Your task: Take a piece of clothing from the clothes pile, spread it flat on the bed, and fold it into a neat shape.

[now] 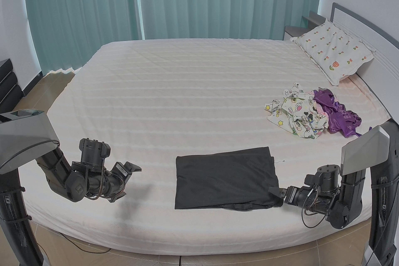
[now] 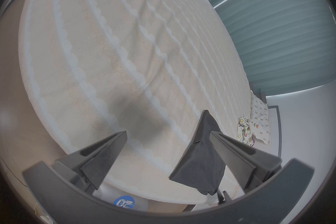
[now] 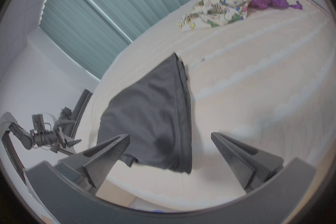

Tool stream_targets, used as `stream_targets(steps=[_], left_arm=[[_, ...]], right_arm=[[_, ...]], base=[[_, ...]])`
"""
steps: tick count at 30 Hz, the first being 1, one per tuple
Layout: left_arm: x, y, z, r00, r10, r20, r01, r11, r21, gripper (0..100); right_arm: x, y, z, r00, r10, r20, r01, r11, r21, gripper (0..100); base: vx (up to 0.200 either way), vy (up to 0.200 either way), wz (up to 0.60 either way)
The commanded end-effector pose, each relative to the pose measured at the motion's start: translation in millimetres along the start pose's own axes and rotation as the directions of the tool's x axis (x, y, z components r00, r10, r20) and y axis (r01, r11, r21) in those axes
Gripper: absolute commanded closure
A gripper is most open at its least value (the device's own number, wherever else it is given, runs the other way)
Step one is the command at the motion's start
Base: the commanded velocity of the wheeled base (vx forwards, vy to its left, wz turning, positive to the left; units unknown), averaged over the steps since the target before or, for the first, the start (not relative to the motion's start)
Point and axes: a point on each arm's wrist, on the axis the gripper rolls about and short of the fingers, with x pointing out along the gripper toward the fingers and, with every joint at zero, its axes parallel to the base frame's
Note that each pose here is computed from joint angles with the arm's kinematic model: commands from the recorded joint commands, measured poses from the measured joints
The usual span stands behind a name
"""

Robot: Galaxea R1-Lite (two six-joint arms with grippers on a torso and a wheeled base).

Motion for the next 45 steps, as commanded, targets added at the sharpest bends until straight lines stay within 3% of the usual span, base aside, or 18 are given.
stream_targets(steps=[1, 6, 10, 18, 35, 45], left_arm=[[0.4, 0.0, 0.0, 1.0, 0.001, 0.0, -0.001, 1.0, 0.0, 0], [0.6, -1.1, 0.6, 1.0, -0.004, 0.001, 0.004, 1.0, 0.0, 0], [0.5, -0.7, 0.4, 1.0, -0.002, 0.001, 0.002, 1.0, 0.0, 0], [1.4, -0.8, 0.7, 1.0, -0.002, 0.001, 0.002, 1.0, 0.0, 0], [3.9, -0.1, -1.0, 1.0, 0.013, 0.015, -0.013, 1.0, 0.003, 0], [3.9, -0.1, -1.0, 1.0, 0.013, 0.016, -0.013, 1.0, 0.003, 0]], right_arm=[[-4.5, -2.4, 15.8, 0.998, 0.019, 0.061, -0.02, 1.0, 0.01, 0], [21.4, 2.0, 29.5, 0.991, 0.092, 0.101, -0.092, 0.996, -0.007, 0], [46.2, 5.6, 21.7, 0.997, 0.075, 0.019, -0.075, 0.997, -0.005, 0], [85.2, 2.0, 26.1, 0.998, 0.054, -0.009, -0.055, 0.998, -0.012, 0], [78.3, -9.8, 41.0, 0.999, 0.029, 0.031, -0.029, 1.0, -0.008, 0], [103.6, 25.4, 26.0, 0.992, 0.125, -0.011, -0.126, 0.989, -0.075, 0]], base=[[0.0, 0.0, 0.0], [0.0, 0.0, 0.0], [0.0, 0.0, 0.0], [0.0, 0.0, 0.0], [0.0, 0.0, 0.0], [0.0, 0.0, 0.0]])
